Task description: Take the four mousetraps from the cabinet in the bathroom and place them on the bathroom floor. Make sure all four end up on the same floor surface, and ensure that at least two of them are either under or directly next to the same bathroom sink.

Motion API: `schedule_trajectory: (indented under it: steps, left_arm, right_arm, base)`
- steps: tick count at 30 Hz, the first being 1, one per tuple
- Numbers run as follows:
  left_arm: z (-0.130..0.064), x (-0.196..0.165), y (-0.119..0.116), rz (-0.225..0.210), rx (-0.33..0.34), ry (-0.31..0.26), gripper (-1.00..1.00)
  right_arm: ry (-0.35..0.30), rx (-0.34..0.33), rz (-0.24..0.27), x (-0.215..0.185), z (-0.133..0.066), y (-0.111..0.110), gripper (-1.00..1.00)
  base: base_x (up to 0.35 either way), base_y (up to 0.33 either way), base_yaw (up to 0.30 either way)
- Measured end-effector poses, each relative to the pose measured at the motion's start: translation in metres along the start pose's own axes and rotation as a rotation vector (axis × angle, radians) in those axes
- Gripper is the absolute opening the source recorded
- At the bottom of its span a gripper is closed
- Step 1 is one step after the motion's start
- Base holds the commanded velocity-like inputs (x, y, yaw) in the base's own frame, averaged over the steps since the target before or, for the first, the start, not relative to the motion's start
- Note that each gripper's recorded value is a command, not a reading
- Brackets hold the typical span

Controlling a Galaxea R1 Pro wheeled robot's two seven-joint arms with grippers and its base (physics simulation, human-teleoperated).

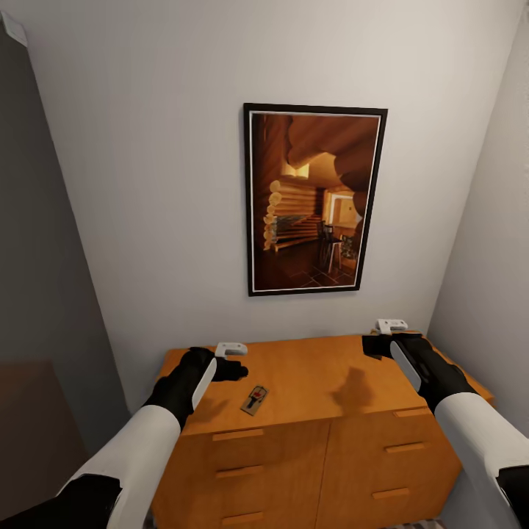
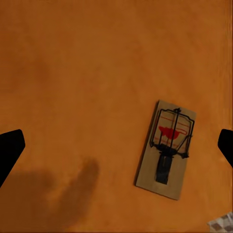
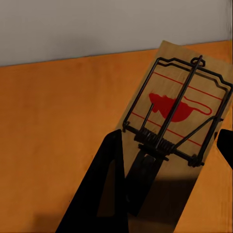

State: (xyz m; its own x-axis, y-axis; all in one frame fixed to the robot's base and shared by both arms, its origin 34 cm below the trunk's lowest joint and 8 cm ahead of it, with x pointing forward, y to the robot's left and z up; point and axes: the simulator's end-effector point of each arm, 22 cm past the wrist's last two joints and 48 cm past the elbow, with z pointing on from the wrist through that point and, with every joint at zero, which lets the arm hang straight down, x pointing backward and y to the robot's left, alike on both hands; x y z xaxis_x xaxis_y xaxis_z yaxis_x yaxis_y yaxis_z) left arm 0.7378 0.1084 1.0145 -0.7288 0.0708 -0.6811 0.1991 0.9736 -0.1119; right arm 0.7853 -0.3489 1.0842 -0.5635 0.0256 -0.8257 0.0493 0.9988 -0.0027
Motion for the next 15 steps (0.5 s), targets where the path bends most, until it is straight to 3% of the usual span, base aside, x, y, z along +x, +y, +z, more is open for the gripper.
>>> schedule_trajectory:
  steps: [7, 15]
  left_arm:
    - [-0.0001, 0.0008, 0.0001, -0.002, 0.000, 0.004, 1.00]
    - [-0.0002, 0.0010, 0.0003, -0.002, -0.001, 0.005, 1.00]
  right_arm:
    - [-0.002, 0.000, 0.001, -0.0004, 0.0000, 0.0000, -1.00]
    - [-0.004, 0.000, 0.001, -0.0009, 0.0000, 0.0003, -1.00]
  base:
    - [0.000, -0.207, 0.000]
    - [0.000, -0.040, 0.000]
